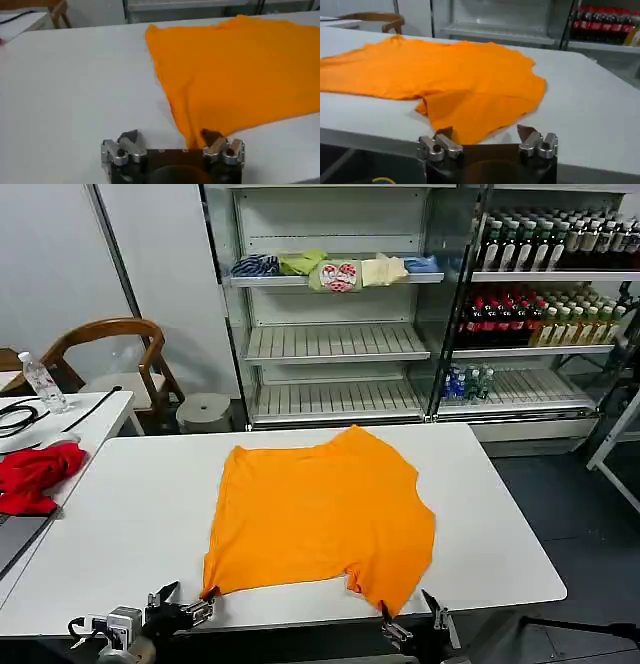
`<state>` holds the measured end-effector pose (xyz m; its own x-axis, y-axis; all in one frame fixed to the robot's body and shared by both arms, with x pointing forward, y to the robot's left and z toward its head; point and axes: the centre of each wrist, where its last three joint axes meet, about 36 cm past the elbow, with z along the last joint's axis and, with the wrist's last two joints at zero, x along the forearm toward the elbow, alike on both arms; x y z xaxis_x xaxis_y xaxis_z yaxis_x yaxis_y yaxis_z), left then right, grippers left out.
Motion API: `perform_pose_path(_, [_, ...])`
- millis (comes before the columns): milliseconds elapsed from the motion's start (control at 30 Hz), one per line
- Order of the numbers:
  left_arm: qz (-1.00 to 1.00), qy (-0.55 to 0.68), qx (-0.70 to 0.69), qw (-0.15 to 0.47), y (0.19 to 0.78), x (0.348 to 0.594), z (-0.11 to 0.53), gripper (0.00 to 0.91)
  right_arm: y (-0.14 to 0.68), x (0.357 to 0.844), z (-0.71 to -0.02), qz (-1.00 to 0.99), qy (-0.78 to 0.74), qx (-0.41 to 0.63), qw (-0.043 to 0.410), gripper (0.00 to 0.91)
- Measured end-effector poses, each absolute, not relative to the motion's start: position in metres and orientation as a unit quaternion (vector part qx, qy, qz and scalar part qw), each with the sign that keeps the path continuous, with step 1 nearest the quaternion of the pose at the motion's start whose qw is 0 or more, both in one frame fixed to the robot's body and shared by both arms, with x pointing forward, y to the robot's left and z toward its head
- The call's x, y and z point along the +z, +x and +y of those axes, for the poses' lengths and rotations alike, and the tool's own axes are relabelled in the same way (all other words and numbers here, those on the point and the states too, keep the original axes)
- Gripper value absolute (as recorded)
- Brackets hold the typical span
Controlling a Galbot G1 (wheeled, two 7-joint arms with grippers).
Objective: Fold and organize the clothes.
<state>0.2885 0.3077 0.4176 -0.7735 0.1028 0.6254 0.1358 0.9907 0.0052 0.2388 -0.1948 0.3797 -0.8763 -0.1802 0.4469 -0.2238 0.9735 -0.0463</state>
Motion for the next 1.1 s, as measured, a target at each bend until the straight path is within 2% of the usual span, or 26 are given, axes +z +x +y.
perform_pose_path(467, [-0.943, -0.083, -0.019, 0.323, 0.288, 0.413, 0.302, 0.010, 0.244, 0.380, -0.196, -0.968, 0.112, 0.041, 0.220, 0.000])
perform_pose_path(1100, [-0.955, -0.143, -0.006, 0.259, 0.337, 0.431, 0.325, 0.000, 0.309, 0.408, -0.208, -0.982, 0.116, 0.028, 0.148, 0.000])
